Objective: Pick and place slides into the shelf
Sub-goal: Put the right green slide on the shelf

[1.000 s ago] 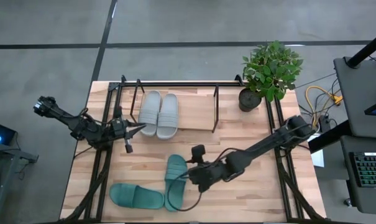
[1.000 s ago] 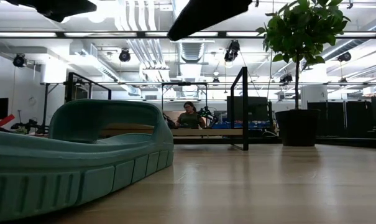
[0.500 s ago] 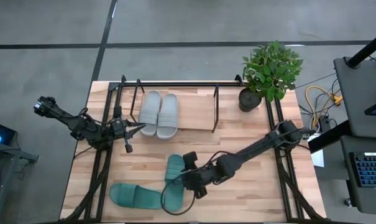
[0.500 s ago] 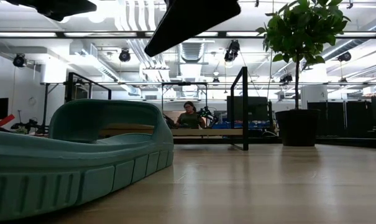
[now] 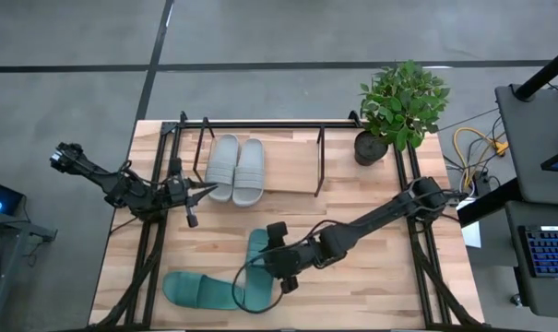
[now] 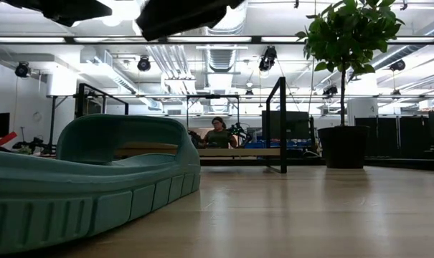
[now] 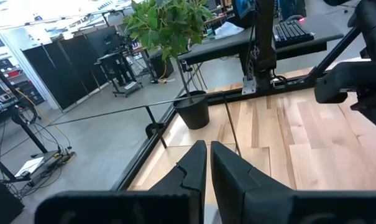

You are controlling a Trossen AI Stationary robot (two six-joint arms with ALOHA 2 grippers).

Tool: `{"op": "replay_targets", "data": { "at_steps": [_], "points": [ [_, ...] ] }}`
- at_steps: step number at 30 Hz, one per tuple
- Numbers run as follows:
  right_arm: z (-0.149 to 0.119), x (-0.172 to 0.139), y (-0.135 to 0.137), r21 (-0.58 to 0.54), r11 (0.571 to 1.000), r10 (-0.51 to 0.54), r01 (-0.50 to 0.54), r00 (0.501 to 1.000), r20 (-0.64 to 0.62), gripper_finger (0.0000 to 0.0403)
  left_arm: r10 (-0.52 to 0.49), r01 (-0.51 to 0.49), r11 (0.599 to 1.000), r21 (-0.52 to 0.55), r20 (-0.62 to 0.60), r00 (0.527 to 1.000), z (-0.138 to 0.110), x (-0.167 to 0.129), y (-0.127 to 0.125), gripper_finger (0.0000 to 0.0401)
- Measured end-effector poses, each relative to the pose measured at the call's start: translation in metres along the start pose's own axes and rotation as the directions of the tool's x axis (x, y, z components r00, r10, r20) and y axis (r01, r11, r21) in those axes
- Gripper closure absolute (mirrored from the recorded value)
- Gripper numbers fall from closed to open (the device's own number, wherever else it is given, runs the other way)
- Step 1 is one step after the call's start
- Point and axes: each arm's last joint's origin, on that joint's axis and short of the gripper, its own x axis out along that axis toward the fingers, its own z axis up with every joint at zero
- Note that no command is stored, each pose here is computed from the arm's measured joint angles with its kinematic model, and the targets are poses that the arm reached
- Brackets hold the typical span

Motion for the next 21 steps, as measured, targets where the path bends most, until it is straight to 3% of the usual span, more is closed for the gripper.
{"op": "replay_targets", "data": {
  "at_steps": [8,13,17,21],
  "points": [
    [-0.006,0.018,0.010,-0.009,1.000,0.003,-0.003,1.000,0.015,0.0211,0.000,0.000,1.000,0.001,-0.003,1.000,-0.001,0.001,-0.001,0.0393],
    [-0.022,0.038,0.024,-0.015,1.000,0.015,-0.016,0.999,-0.041,0.0211,-0.001,0.001,0.999,-0.041,-0.009,1.000,-0.001,0.002,-0.002,0.0393],
    [-0.021,0.038,0.033,-0.003,0.998,-0.056,0.056,0.998,-0.036,0.0211,0.000,0.000,0.999,-0.048,-0.007,1.000,-0.001,0.003,-0.004,0.0393],
    [-0.021,0.033,0.048,-0.077,0.991,-0.112,0.109,0.993,-0.030,0.0211,-0.001,0.000,0.999,-0.049,-0.006,1.000,0.000,0.006,-0.007,0.0393]
  ]
}}
